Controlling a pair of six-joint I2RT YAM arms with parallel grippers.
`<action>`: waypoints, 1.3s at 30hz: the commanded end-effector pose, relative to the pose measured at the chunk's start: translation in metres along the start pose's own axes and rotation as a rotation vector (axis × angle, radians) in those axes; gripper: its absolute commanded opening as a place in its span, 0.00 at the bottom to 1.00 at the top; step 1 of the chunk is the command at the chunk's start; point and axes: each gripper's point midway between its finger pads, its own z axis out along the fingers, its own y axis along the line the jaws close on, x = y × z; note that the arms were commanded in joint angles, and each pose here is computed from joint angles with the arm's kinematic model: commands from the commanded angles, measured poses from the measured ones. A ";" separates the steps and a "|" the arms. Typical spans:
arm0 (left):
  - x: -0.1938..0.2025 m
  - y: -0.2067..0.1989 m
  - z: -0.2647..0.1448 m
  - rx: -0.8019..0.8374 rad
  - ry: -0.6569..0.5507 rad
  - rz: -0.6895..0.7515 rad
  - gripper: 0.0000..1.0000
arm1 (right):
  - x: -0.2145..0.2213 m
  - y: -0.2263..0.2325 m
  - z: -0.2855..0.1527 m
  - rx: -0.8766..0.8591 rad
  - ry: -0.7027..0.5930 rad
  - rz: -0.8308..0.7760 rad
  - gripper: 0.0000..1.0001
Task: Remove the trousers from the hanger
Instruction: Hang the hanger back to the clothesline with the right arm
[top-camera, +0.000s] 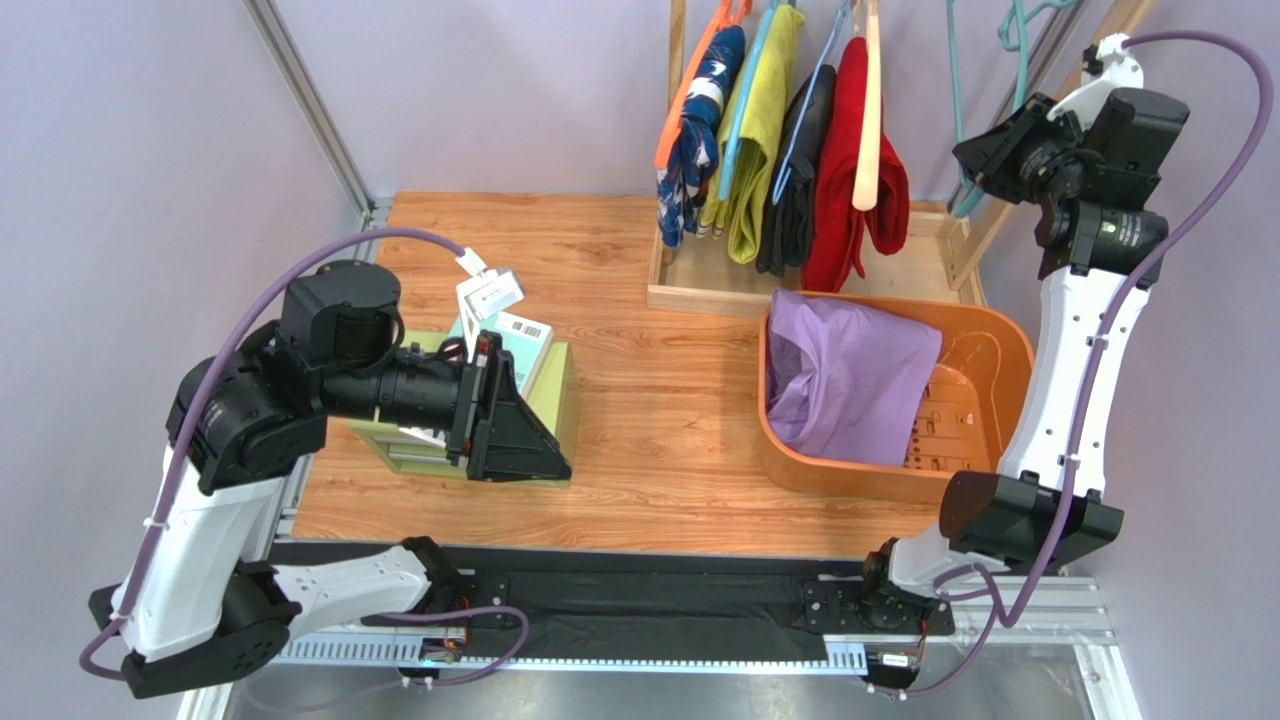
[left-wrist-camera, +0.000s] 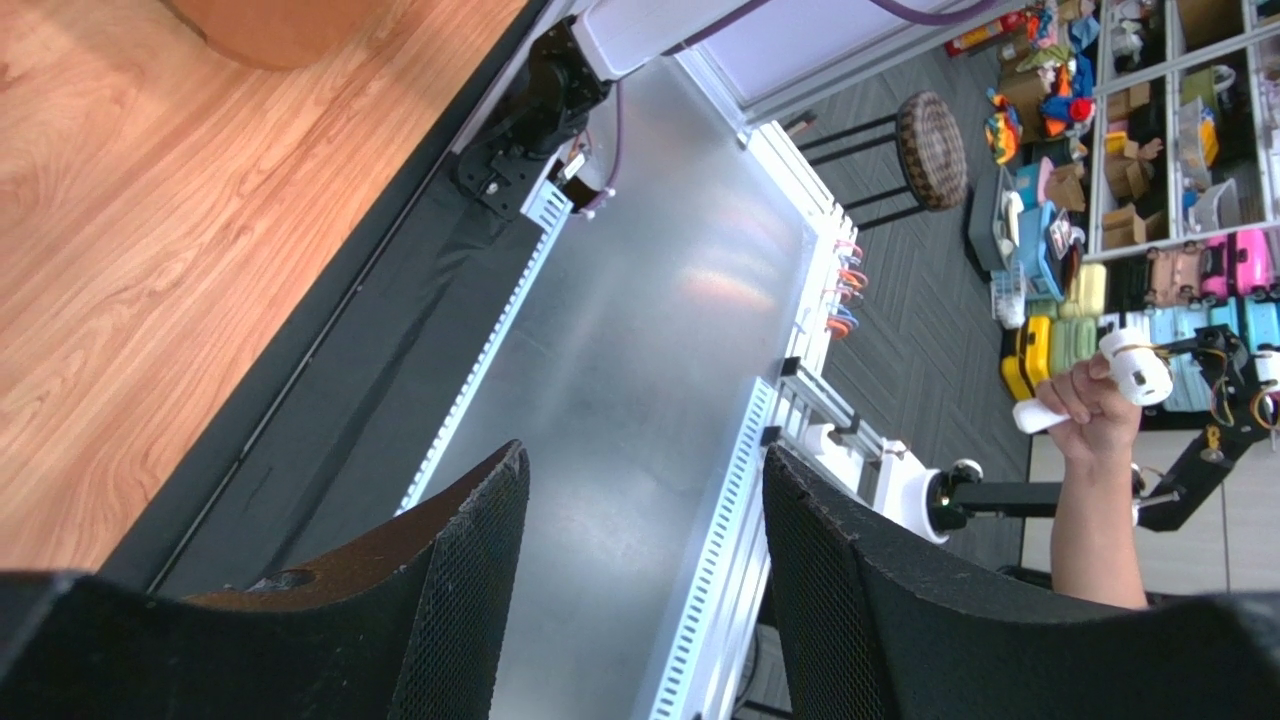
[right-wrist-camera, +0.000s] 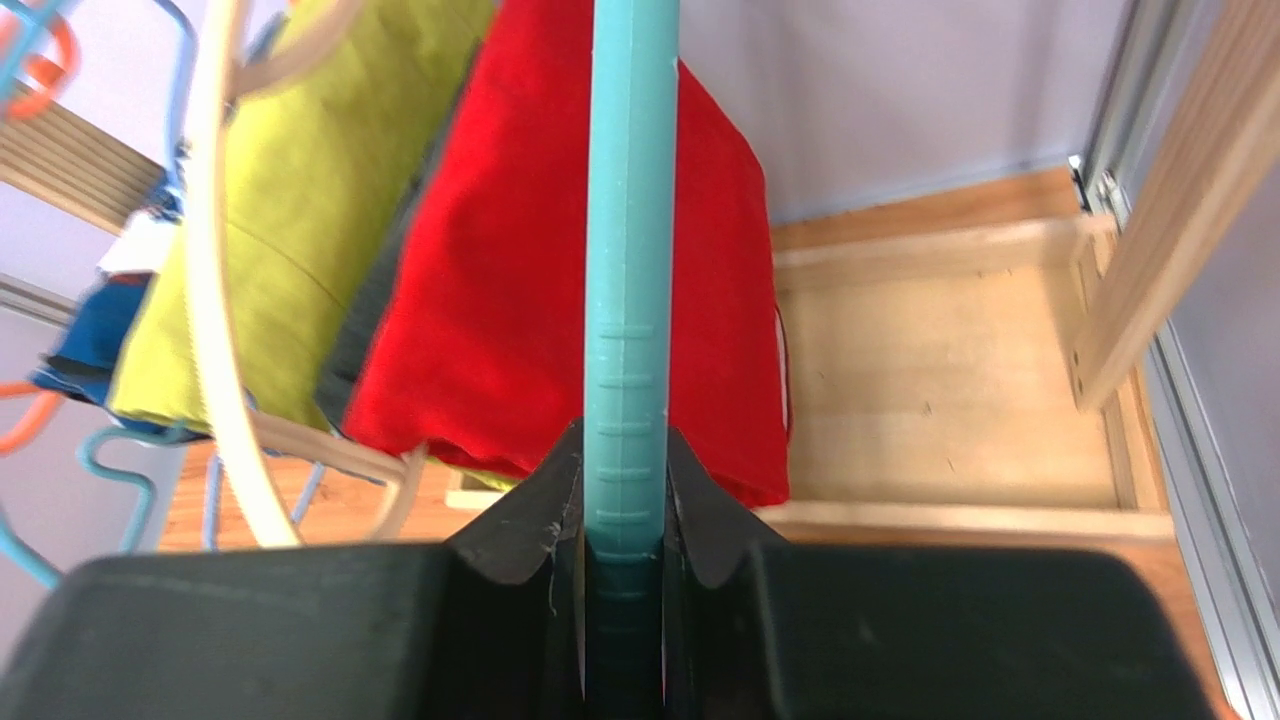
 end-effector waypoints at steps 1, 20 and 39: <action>-0.009 -0.005 -0.001 0.005 -0.008 0.038 0.65 | -0.051 0.015 -0.003 -0.083 -0.121 -0.009 0.00; -0.032 -0.012 0.007 0.012 -0.035 -0.024 0.64 | -0.030 -0.044 0.026 -0.041 0.047 0.316 0.00; -0.043 -0.020 0.013 0.083 -0.111 -0.055 0.64 | -0.010 -0.077 -0.064 0.377 0.065 0.186 0.79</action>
